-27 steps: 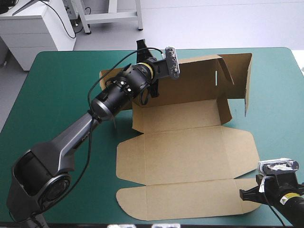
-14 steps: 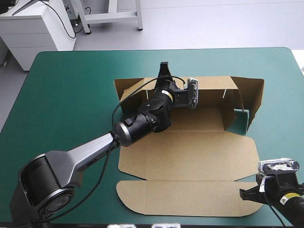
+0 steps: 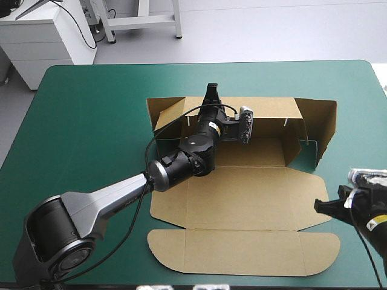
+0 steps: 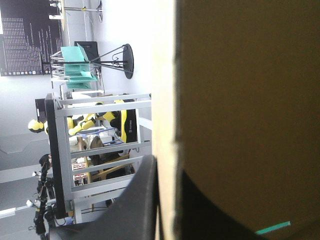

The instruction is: Fold the box

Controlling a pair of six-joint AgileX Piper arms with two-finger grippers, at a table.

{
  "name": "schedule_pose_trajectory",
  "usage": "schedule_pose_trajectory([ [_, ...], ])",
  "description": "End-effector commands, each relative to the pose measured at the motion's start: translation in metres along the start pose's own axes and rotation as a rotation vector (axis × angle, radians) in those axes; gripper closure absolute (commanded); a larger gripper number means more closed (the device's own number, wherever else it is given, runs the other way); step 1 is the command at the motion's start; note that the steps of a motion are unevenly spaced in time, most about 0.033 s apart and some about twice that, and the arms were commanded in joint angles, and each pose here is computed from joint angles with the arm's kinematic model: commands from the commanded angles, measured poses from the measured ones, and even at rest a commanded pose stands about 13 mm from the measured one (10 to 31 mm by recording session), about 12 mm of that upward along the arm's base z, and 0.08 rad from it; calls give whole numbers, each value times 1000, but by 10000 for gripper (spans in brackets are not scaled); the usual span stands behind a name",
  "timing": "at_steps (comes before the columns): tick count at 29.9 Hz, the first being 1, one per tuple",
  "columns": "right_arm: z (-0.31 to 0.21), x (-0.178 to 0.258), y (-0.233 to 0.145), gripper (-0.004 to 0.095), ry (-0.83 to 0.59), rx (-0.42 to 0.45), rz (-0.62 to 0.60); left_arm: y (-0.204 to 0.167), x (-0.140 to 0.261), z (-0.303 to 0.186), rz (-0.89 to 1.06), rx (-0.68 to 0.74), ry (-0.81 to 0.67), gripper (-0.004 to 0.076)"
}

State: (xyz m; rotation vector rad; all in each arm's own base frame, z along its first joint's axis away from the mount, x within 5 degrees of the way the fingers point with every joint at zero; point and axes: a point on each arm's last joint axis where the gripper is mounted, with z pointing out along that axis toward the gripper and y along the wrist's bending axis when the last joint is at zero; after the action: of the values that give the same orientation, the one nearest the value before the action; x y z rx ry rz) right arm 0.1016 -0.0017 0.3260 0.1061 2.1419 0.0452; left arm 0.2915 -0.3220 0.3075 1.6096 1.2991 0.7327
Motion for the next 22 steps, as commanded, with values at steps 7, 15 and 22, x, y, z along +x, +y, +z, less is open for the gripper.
schedule_pose_trajectory([
  [7, 36, -108, 8, 928, -131, -13, 22, 0, -4, -2, -80, 5, -6, 733],
  [15, 81, -173, 16, 928, -138, -60, 20, -11, -6, 5, -57, 26, 29, 732],
  [22, 130, -215, 18, 928, -129, -53, 6, -12, -6, 6, -56, 28, 37, 732],
])
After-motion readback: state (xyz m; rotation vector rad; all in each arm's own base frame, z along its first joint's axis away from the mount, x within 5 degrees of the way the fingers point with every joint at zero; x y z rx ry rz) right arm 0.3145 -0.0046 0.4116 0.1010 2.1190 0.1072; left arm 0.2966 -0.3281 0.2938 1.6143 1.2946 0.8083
